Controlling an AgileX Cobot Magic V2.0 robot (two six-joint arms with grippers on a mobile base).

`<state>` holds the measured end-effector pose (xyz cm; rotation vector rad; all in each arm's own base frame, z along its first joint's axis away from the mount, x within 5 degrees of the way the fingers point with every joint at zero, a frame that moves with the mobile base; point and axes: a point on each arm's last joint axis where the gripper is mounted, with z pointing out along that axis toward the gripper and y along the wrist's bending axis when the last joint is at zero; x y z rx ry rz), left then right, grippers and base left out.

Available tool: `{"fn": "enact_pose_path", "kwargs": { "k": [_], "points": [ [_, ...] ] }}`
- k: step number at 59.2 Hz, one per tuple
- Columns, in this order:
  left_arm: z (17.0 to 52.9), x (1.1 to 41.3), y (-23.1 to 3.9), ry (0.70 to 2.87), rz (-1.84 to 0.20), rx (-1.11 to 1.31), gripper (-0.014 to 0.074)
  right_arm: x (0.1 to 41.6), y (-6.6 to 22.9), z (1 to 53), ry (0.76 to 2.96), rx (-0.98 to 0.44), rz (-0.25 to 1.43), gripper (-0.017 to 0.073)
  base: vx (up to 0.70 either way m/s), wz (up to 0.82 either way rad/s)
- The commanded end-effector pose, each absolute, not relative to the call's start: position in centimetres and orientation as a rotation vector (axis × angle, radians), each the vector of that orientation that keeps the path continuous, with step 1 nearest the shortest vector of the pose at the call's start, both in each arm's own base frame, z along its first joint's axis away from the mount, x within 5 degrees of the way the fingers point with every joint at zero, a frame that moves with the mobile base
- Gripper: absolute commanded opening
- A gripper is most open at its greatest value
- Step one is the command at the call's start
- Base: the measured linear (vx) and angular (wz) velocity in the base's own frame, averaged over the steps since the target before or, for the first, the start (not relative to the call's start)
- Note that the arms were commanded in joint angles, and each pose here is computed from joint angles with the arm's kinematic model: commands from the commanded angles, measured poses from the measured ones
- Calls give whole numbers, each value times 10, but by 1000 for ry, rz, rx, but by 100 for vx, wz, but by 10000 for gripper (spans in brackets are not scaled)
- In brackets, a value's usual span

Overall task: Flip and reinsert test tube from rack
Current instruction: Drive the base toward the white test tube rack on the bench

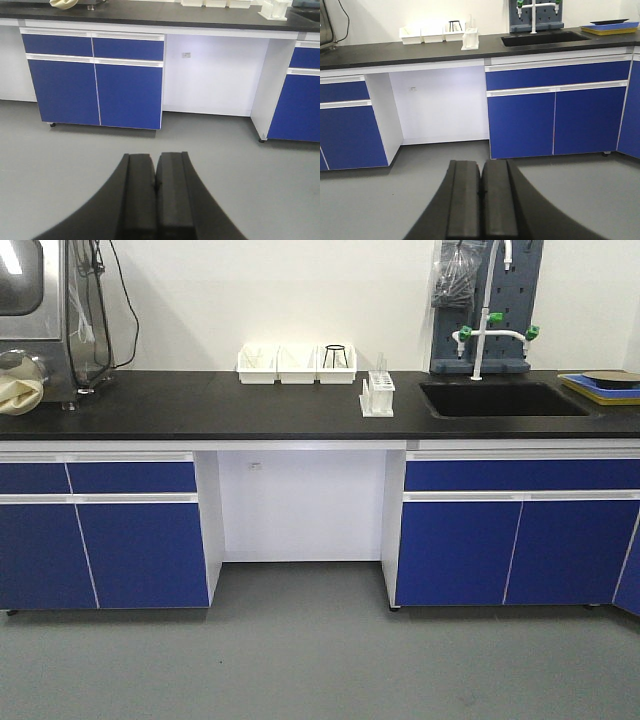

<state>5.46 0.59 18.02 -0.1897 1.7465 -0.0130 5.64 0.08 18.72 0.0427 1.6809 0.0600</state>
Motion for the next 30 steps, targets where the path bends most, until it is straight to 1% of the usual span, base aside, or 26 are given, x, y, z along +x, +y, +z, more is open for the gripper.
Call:
{"fn": "enact_pose_path", "kwargs": {
  "k": [1, 15, 30],
  "points": [
    [187, 55, 5, 1659, -26, -175, -6, 56, 0, 195, 1590, 37, 51, -8, 4, 2],
    [187, 55, 5, 1659, -26, -175, -6, 56, 0, 195, 1590, 37, 51, -8, 10, 4],
    [187, 55, 5, 1659, -26, -176, -6, 56, 0, 195, 1590, 37, 51, -8, 23, 7]
  ]
}}
